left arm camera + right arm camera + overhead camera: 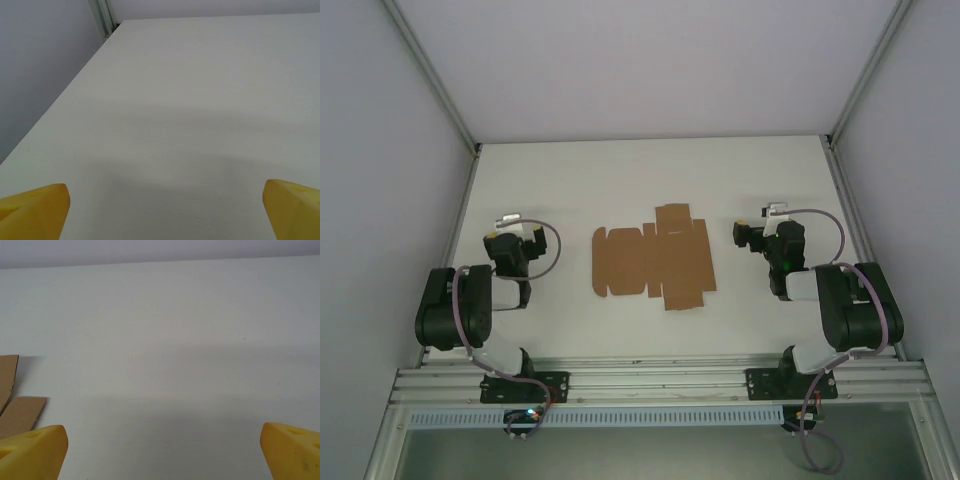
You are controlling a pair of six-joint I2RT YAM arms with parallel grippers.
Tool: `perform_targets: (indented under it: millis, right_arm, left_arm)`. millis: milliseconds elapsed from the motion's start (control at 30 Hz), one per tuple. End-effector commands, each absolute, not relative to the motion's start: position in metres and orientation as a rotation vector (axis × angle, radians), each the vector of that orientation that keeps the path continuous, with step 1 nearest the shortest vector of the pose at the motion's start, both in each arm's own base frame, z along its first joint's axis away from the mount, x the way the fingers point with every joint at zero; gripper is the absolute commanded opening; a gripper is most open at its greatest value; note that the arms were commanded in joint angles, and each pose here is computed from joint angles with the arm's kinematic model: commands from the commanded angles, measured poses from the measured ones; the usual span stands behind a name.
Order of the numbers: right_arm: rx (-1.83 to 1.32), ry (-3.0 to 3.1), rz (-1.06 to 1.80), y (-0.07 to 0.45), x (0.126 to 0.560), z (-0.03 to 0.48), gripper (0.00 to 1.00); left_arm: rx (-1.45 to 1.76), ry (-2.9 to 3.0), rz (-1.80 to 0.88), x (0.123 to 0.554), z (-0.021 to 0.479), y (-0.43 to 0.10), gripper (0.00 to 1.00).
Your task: Assemble paper box
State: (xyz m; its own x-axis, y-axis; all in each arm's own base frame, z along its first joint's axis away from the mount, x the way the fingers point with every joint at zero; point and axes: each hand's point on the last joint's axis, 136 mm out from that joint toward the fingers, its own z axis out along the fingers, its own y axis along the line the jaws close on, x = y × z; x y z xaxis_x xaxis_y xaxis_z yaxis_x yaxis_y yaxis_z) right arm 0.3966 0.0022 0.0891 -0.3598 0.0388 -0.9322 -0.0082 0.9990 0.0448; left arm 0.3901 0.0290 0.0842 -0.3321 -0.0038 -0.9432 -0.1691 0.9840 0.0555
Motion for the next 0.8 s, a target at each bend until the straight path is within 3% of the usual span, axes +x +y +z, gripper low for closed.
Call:
perform_targets:
  millis: [0, 767]
  right_arm:
    - [0.015, 1.899, 0.051, 0.0026, 0.4024, 0.1005, 1.00]
    - [0.017, 1.902, 0.060, 0.0025, 0.4028, 0.1001, 1.00]
  left_arm:
    - [-0.104, 1.872, 0.151, 0.3967, 0.0972, 0.0235, 1.00]
    - [-0.102, 1.875, 0.142, 0.3976, 0.0974, 0.0237, 1.00]
